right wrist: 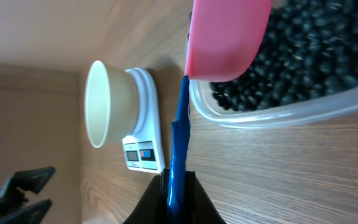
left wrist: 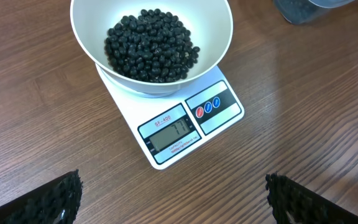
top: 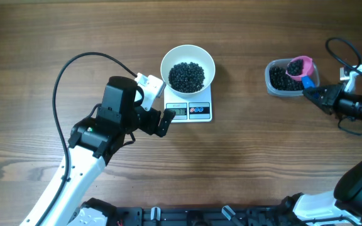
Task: Scoop item into bowl and weigh 150g on scale
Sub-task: 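Lift the filled scoop and carry it left over the white bowl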
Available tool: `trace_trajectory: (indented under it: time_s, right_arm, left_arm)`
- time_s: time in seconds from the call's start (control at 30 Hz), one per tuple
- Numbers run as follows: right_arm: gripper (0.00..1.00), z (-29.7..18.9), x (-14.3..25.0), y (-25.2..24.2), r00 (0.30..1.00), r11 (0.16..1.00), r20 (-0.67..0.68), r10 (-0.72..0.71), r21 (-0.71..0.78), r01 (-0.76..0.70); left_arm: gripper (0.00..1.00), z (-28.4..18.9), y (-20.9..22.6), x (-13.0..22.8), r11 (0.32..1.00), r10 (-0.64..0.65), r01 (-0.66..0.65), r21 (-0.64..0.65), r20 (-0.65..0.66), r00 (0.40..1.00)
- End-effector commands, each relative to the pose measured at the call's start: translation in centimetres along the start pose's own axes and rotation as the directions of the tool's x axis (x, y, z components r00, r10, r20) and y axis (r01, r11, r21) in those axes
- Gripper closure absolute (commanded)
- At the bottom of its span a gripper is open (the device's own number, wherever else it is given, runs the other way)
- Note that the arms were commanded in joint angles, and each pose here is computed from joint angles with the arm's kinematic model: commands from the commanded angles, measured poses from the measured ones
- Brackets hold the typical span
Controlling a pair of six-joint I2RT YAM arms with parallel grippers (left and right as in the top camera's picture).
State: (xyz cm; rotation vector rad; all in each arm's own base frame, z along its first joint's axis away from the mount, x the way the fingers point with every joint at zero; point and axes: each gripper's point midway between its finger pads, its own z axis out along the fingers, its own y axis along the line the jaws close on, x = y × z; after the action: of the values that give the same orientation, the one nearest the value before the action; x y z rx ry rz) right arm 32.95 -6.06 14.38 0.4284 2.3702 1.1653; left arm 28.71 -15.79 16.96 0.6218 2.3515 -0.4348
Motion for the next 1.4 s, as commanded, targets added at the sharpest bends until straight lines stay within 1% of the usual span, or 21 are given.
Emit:
trace_trajectory:
  time_s: [0.0,0.17,0.33,0.53,0.87,0.93,1.07,1.13,1.27,1.37]
  right_arm:
    - [0.96,-0.2,-0.8,2.4,0.999,0.988,0.037,0.002,-0.153,0.003]
    - [0.96,-0.7,-1.4,4.7,0.997,0.958,0.071,0.006,-0.287,0.015]
    - [0.96,-1.6,-2.0,7.0,0.995,0.907,0.103,0.018,-0.421,0.027]
    - [0.96,-1.4,-1.8,8.8,0.996,0.868,0.090,0.013,-0.495,0.034]
    - [0.96,3.3,0.5,12.9,0.994,0.840,-0.089,-0.059,-0.542,0.001]
    - [0.96,4.6,0.7,13.5,0.989,0.848,-0.128,-0.073,-0.531,-0.006]
    - [0.96,7.0,1.1,13.8,0.981,0.888,-0.176,-0.077,-0.459,-0.013]
    - [0.96,8.0,1.5,14.3,0.977,0.894,-0.188,-0.102,-0.448,0.007]
    - [0.96,9.7,2.8,16.2,0.958,0.870,-0.201,-0.205,-0.485,0.084]
    - [0.96,11.2,3.6,16.5,0.946,0.882,-0.211,-0.246,-0.454,0.128]
  left_arm:
    - [0.00,0.3,-0.2,0.3,1.000,0.011,-0.011,0.012,-0.013,1.000]
    - [0.00,0.3,-0.2,0.3,1.000,0.011,-0.011,0.012,-0.013,1.000]
    - [0.00,0.3,-0.2,0.3,1.000,0.011,-0.011,0.011,-0.013,1.000]
    - [0.00,0.3,-0.2,0.3,1.000,0.011,-0.011,0.012,-0.013,1.000]
    - [0.00,0.3,-0.2,0.3,1.000,0.011,-0.011,0.012,-0.013,1.000]
    - [0.00,0.3,-0.2,0.3,1.000,0.011,-0.011,0.012,-0.013,1.000]
    - [0.00,0.3,-0.2,0.3,1.000,0.011,-0.011,0.011,-0.013,1.000]
    - [0.00,0.3,-0.2,0.3,1.000,0.011,-0.011,0.012,-0.013,1.000]
    - [0.00,0.3,-0.2,0.3,1.000,0.011,-0.011,0.012,-0.013,1.000]
    - [0.00,0.3,-0.2,0.3,1.000,0.011,-0.011,0.012,-0.013,1.000]
